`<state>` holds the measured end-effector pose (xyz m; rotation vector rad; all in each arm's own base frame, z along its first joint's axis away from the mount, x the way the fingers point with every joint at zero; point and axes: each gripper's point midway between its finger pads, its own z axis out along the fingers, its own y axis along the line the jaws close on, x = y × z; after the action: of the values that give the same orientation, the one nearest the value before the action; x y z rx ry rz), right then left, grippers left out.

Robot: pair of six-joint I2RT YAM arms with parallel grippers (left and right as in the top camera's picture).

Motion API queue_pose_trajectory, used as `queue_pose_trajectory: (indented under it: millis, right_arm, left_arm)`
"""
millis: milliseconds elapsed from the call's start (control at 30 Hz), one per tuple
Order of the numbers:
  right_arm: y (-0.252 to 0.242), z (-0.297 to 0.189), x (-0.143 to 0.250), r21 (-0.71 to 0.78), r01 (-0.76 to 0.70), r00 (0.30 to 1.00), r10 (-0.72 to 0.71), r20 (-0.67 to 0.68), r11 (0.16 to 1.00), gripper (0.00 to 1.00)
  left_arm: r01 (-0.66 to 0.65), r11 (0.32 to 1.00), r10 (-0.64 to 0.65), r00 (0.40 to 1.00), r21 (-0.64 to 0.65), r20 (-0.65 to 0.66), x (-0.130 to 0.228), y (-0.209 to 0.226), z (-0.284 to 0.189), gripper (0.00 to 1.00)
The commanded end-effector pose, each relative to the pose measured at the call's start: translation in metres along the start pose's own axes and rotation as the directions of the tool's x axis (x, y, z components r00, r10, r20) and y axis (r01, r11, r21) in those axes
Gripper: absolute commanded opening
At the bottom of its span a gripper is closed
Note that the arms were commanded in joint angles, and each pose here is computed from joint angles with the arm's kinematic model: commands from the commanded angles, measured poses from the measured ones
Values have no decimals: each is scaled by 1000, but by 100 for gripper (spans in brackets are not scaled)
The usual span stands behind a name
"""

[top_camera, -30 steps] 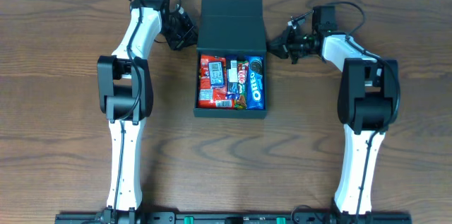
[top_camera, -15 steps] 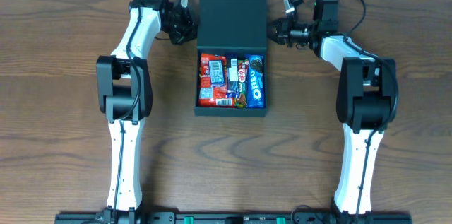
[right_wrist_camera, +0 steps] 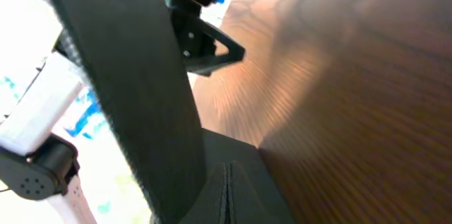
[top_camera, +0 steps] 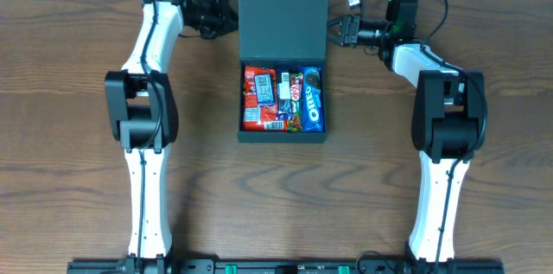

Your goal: Pack container

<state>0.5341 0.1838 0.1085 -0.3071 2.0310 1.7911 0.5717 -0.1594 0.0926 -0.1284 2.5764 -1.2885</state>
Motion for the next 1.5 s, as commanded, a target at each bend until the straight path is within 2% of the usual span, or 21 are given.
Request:
queue_pose_trajectory:
  millis: [0, 267, 500, 700, 933, 1100, 1300, 1467]
  right_arm:
    - [52, -2, -13, -76, 83, 996, -86, -34, 994, 2]
    - [107, -9, -24, -122, 193, 979, -200, -43, 973, 2]
    - [141, -11, -19, -179, 211, 970, -229, -88, 961, 1]
    - [142, -11, -17, -181, 155, 979, -176, -105, 971, 2]
    - [144, -9, -18, -167, 43, 990, -64, -124, 985, 2]
    - [144, -9, -18, -156, -30, 991, 9, -134, 987, 2]
    - [146, -9, -21, -157, -10, 992, -10, -127, 988, 2]
    - [157, -10, -36, -152, 117, 990, -127, -57, 981, 2]
  left_arm:
    - [-196, 980, 191, 978, 47, 84, -14, -67, -44, 5]
    - [-343, 938, 335, 933, 44, 132, -7, -116, -83, 6]
    - [-430, 902, 428, 902, 27, 53, 26, -129, -98, 6]
    - [-463, 886, 462, 886, -33, -24, 49, -123, -109, 6]
    - [-503, 864, 499, 859, -11, -114, 73, -116, -111, 6]
    - [-555, 831, 550, 813, 34, -191, 97, -116, -110, 6]
    - [-555, 831, 546, 805, 29, -232, 107, -112, -111, 6]
    - [-550, 835, 534, 811, 2, -238, 106, -109, -112, 6]
